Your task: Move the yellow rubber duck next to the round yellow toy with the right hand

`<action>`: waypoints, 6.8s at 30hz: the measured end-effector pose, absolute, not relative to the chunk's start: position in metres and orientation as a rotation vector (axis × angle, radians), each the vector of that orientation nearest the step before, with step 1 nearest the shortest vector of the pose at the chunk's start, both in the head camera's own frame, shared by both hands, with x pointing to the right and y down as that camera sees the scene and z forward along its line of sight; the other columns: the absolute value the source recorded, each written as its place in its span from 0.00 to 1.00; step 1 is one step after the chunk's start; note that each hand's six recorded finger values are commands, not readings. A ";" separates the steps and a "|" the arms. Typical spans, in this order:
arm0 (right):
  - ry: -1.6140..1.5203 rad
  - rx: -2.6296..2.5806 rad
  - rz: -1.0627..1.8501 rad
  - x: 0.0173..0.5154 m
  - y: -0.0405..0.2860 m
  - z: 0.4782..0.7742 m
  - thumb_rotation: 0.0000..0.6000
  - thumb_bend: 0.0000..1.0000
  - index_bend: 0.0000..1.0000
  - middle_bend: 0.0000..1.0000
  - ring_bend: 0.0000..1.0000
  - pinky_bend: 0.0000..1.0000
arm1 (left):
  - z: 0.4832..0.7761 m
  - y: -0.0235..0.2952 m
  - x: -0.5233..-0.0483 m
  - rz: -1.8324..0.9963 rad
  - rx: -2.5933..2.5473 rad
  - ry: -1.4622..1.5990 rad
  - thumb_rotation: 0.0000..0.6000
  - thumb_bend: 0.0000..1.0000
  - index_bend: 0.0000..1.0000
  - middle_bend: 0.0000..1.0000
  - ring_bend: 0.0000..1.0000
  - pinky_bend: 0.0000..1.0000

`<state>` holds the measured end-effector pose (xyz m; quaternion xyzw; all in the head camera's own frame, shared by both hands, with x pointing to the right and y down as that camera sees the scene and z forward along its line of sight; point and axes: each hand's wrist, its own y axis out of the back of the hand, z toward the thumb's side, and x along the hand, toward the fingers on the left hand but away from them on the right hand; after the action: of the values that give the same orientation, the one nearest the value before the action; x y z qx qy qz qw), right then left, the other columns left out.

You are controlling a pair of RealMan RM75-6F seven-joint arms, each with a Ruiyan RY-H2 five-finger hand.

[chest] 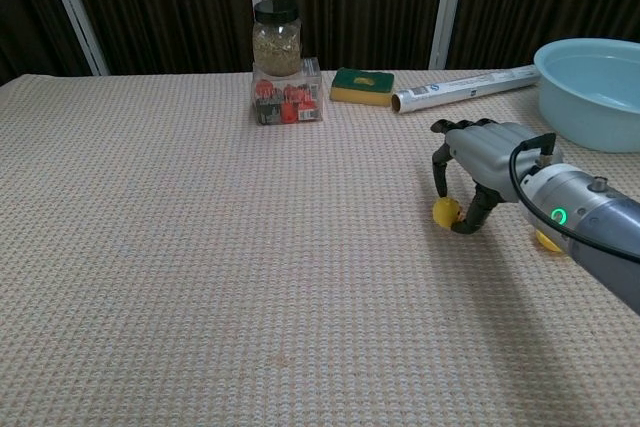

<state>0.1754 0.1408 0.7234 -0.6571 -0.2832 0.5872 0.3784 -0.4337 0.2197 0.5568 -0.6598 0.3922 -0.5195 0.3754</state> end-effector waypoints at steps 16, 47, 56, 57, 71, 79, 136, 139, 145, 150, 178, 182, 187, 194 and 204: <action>-0.742 -1.610 1.544 0.213 0.141 0.704 1.00 0.15 0.51 0.00 0.00 0.00 | 0.555 0.221 -0.434 -1.326 -1.674 0.993 1.00 0.00 0.00 0.00 0.00 0.22; -0.723 -1.625 1.589 0.237 0.173 0.696 1.00 0.16 0.51 0.00 0.00 0.00 | 0.554 0.223 -0.432 -1.332 -1.663 0.981 1.00 0.00 0.00 0.00 0.00 0.22; -0.737 -1.614 1.587 0.239 0.167 0.694 1.00 0.16 0.51 0.00 0.00 0.00 | 0.554 0.223 -0.432 -1.329 -1.667 0.980 1.00 0.00 0.00 0.00 0.00 0.22; -0.742 -1.612 1.589 0.241 0.166 0.694 1.00 0.16 0.51 0.00 0.00 0.00 | 0.554 0.222 -0.432 -1.328 -1.667 0.980 1.00 0.00 0.00 0.00 0.00 0.22; -0.774 -1.599 1.630 0.263 0.171 0.690 1.00 0.16 0.51 0.00 0.00 0.00 | 0.554 0.224 -0.430 -1.334 -1.665 0.970 1.00 0.00 0.00 0.00 0.00 0.22; -0.781 -1.600 1.638 0.268 0.172 0.692 1.00 0.16 0.51 0.00 0.00 0.00 | 0.555 0.223 -0.431 -1.343 -1.665 0.970 1.00 0.00 0.00 0.00 0.00 0.22; -0.772 -1.603 1.652 0.270 0.166 0.707 1.00 0.16 0.51 0.00 0.00 0.00 | 0.556 0.224 -0.430 -1.339 -1.677 0.967 1.00 0.00 0.00 0.00 0.00 0.22; -0.774 -1.600 1.654 0.271 0.166 0.707 1.00 0.16 0.51 0.00 0.00 0.00 | 0.556 0.224 -0.430 -1.339 -1.677 0.966 1.00 0.00 0.00 0.00 0.00 0.22; -0.774 -1.597 1.656 0.273 0.165 0.706 1.00 0.16 0.51 0.00 0.00 0.00 | 0.556 0.224 -0.430 -1.340 -1.675 0.966 1.00 0.00 0.00 0.00 0.00 0.22; -0.776 -1.596 1.656 0.274 0.165 0.706 1.00 0.16 0.51 0.00 0.00 0.00 | 0.556 0.224 -0.430 -1.341 -1.676 0.965 1.00 0.00 0.00 0.00 0.00 0.22; -0.777 -1.597 1.674 0.282 0.168 0.705 1.00 0.19 0.46 0.00 0.00 0.00 | 0.556 0.224 -0.430 -1.345 -1.675 0.963 1.00 0.00 0.00 0.00 0.00 0.22; -0.779 -1.596 1.675 0.282 0.168 0.705 1.00 0.19 0.45 0.00 0.00 0.00 | 0.555 0.224 -0.430 -1.344 -1.675 0.965 1.00 0.00 0.00 0.00 0.00 0.22; -0.775 -1.596 1.669 0.283 0.168 0.703 1.00 0.18 0.41 0.00 0.00 0.00 | 0.555 0.224 -0.430 -1.344 -1.675 0.965 1.00 0.00 0.00 0.00 0.00 0.22; -0.762 -1.597 1.633 0.285 0.163 0.689 1.00 0.00 0.22 0.00 0.00 0.00 | 0.555 0.223 -0.430 -1.343 -1.674 0.963 1.00 0.00 0.00 0.00 0.00 0.22; -0.748 -1.609 1.604 0.304 0.169 0.641 1.00 0.00 0.00 0.00 0.00 0.00 | 0.554 0.226 -0.434 -1.343 -1.655 0.962 1.00 0.00 0.00 0.00 0.00 0.22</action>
<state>0.3037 0.1692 0.6412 -0.6259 -0.2911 0.6240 0.3663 -0.4337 0.2256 0.5540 -0.6515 0.3787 -0.5284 0.3909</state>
